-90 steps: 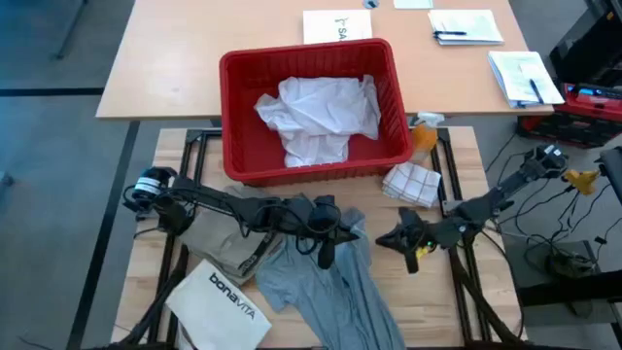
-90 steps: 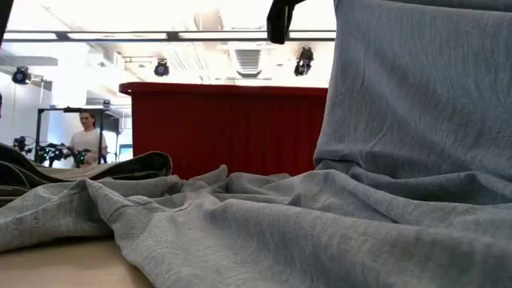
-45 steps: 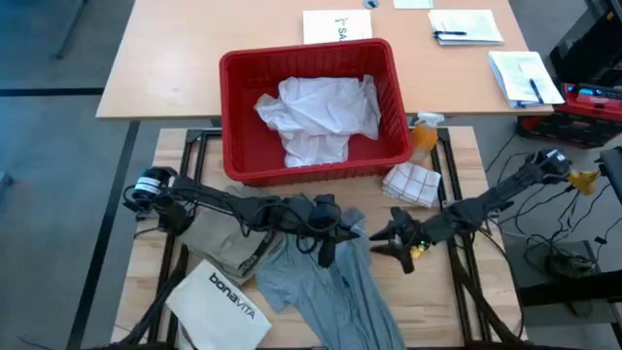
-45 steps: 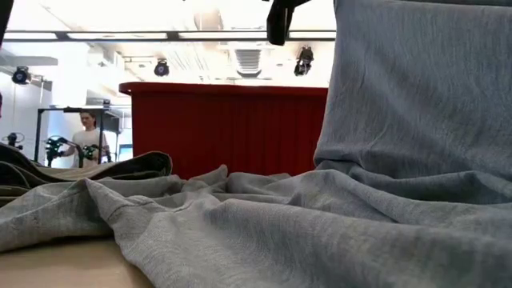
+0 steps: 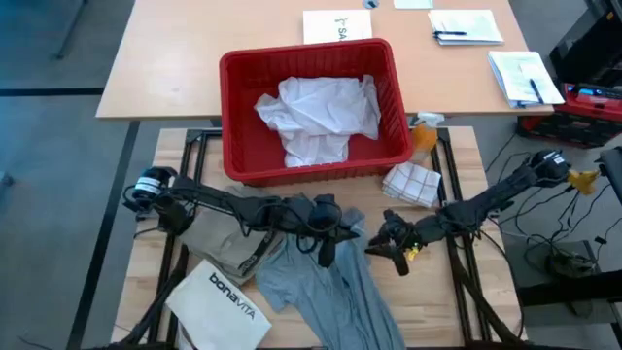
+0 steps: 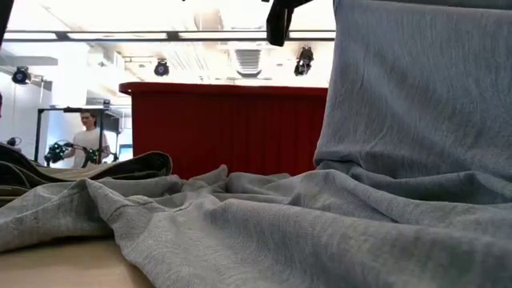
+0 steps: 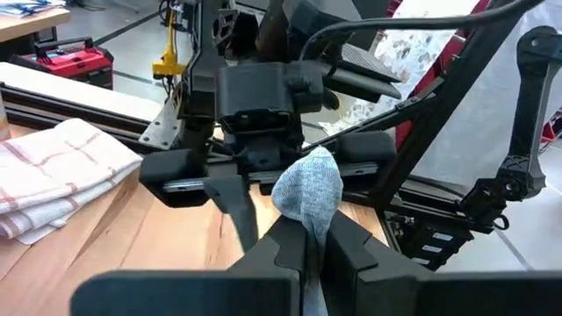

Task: Fold laundry
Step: Fold the gray shirt

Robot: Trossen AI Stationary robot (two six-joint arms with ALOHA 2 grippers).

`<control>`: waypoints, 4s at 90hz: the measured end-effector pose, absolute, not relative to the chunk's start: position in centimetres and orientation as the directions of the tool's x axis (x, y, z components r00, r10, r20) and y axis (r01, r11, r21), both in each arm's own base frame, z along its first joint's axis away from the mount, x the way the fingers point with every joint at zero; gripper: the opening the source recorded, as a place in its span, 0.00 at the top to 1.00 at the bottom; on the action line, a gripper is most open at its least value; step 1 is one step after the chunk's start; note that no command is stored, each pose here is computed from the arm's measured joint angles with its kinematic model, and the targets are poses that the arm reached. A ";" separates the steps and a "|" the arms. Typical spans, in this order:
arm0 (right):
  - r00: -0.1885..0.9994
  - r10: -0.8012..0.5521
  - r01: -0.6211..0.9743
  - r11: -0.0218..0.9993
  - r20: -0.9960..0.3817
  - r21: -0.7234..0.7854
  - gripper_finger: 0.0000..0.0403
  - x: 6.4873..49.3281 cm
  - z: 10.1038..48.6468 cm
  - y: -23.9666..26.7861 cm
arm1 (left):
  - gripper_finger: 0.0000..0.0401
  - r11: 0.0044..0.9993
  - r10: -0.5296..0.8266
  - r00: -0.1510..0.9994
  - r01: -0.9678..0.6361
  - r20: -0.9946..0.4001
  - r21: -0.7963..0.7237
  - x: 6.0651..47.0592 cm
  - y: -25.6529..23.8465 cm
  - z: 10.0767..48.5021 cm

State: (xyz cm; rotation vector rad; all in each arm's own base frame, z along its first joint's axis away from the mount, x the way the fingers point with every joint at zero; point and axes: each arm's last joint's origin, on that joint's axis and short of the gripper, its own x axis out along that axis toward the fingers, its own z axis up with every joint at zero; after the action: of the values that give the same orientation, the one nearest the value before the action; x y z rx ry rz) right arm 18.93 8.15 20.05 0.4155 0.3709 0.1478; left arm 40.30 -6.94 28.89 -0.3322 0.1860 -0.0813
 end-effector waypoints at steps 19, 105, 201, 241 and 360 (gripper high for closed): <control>0.903 0.303 -0.147 0.883 -0.303 0.447 0.99 19.2 20.0 8.6 | 1.00 0.943 -0.109 0.979 0.046 -0.175 -0.330 40.3 -6.9 28.8; 0.831 0.245 0.031 0.875 -0.499 0.482 1.00 16.5 20.1 8.1 | 1.00 0.945 -0.091 0.980 0.029 -0.176 -0.326 40.4 -6.4 28.8; 0.846 0.112 0.094 0.931 -0.522 0.352 0.69 14.8 21.5 10.3 | 1.00 0.954 -0.076 0.980 0.018 -0.181 -0.300 40.5 -5.8 28.8; 0.818 -0.064 0.237 0.943 -0.571 0.233 0.21 17.7 17.7 11.4 | 1.00 0.952 -0.076 0.980 0.017 -0.181 -0.304 40.5 -5.8 28.8; 0.748 -0.097 0.219 0.970 -0.657 0.105 1.00 13.0 20.6 6.6 | 1.00 0.947 -0.109 0.981 0.055 -0.157 -0.315 42.5 -6.1 25.7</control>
State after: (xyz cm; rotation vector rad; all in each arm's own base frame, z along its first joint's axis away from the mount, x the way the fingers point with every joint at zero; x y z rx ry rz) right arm 12.98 6.56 20.64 0.1804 0.7058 -0.1738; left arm 42.51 -6.12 25.70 -0.3151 0.1744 -0.0839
